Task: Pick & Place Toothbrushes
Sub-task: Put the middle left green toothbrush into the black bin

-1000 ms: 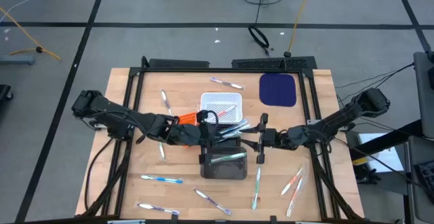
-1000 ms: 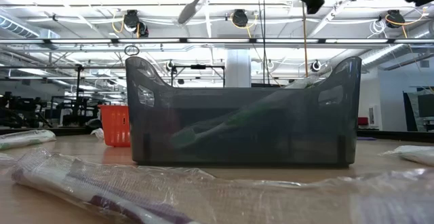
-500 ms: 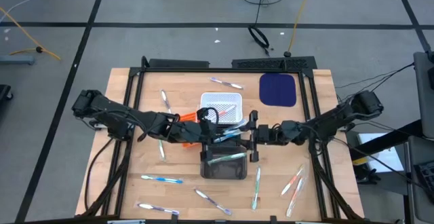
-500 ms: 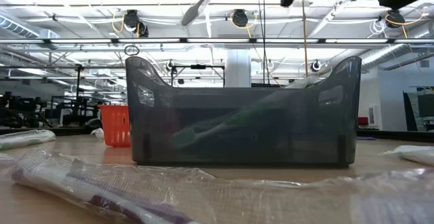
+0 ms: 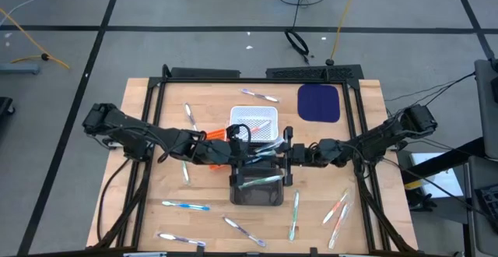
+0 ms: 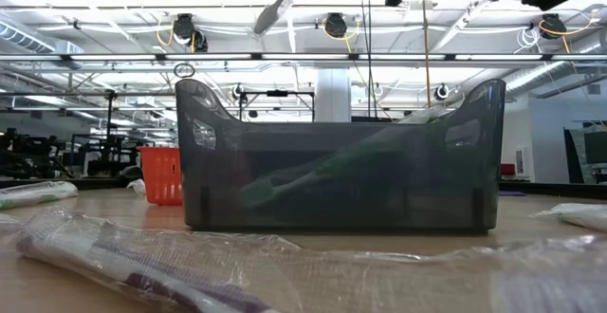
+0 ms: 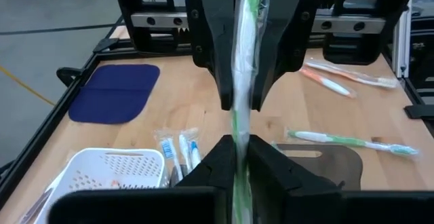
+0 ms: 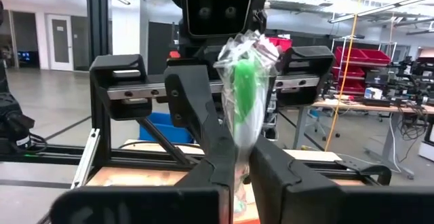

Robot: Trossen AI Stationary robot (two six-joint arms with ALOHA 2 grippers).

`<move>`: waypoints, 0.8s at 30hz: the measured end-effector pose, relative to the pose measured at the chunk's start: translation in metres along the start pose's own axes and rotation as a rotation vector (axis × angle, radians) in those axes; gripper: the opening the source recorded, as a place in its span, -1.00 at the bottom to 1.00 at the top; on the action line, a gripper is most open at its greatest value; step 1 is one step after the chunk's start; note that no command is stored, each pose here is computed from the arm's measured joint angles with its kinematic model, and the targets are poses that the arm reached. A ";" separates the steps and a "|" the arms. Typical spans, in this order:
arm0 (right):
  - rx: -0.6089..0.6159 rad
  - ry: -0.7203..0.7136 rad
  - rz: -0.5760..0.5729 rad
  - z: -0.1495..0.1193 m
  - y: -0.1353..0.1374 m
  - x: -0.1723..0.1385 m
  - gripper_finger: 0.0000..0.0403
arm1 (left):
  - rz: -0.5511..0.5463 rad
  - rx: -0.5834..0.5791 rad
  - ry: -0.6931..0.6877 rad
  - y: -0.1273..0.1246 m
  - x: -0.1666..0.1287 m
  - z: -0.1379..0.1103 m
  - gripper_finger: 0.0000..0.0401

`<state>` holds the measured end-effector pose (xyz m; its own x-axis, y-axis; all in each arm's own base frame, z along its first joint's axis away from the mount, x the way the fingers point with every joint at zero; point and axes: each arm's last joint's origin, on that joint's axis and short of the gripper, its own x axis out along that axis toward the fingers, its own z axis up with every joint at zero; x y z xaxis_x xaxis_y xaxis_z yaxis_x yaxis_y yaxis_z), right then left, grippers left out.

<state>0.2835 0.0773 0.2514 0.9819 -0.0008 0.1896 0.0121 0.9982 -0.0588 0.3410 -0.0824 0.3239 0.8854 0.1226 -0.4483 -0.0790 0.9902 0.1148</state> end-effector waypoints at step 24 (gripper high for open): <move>0.121 0.222 0.097 -0.026 0.033 -0.015 -0.92 | -0.044 0.071 0.044 -0.021 -0.008 -0.007 -0.31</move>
<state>0.2742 0.1085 0.2211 0.9950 0.0950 -0.0318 -0.0932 0.9942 0.0539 0.3323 -0.1033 0.3193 0.8661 0.0833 -0.4928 -0.0061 0.9877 0.1563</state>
